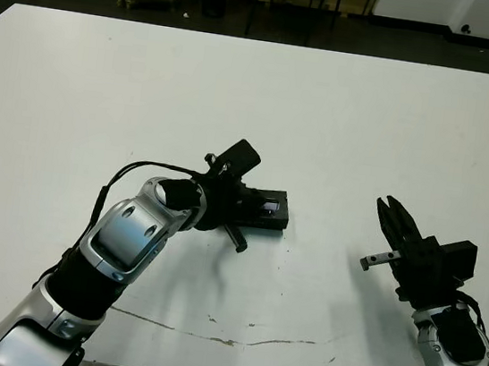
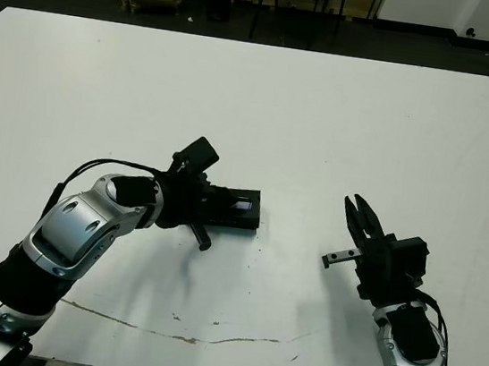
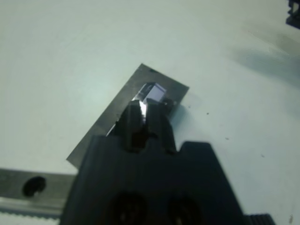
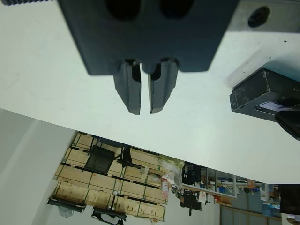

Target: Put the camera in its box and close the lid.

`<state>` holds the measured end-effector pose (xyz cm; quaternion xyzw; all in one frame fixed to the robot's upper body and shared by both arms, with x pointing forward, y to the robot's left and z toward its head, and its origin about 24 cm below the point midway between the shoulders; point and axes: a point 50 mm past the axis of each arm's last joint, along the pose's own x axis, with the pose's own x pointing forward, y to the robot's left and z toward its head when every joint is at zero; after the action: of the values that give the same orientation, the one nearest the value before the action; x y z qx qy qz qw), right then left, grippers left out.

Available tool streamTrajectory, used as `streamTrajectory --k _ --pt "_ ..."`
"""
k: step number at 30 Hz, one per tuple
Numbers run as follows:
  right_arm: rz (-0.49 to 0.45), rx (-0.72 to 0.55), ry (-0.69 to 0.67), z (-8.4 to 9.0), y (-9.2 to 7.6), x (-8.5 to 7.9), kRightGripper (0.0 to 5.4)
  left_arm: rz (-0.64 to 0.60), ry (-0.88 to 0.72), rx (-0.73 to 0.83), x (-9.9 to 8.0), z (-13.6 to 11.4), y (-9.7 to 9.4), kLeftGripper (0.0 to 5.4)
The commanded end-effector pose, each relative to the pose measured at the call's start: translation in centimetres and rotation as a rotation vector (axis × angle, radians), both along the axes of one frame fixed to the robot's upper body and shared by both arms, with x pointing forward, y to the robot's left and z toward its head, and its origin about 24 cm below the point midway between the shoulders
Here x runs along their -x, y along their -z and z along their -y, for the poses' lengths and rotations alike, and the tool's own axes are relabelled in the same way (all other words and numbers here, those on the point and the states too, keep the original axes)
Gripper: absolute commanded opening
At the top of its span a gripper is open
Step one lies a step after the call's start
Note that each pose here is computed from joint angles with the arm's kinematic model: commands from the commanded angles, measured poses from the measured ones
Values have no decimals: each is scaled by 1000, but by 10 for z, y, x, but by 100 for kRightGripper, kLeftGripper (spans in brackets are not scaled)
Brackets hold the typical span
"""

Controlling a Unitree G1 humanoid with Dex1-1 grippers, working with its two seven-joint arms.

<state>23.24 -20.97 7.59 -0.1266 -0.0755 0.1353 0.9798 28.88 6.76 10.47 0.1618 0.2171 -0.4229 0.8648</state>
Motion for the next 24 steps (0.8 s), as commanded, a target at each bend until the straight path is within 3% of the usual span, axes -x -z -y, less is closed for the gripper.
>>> streamTrajectory --k 1,13,24 --pt "-32 -8 13 3 6 3 0 -51 -38 -48 0 -3 12 1" --pt "-31 -5 14 4 7 3 0 -79 -54 -118 3 -7 51 1" --pt "-45 -8 16 4 7 4 0 -100 -68 -124 1 -5 61 1"
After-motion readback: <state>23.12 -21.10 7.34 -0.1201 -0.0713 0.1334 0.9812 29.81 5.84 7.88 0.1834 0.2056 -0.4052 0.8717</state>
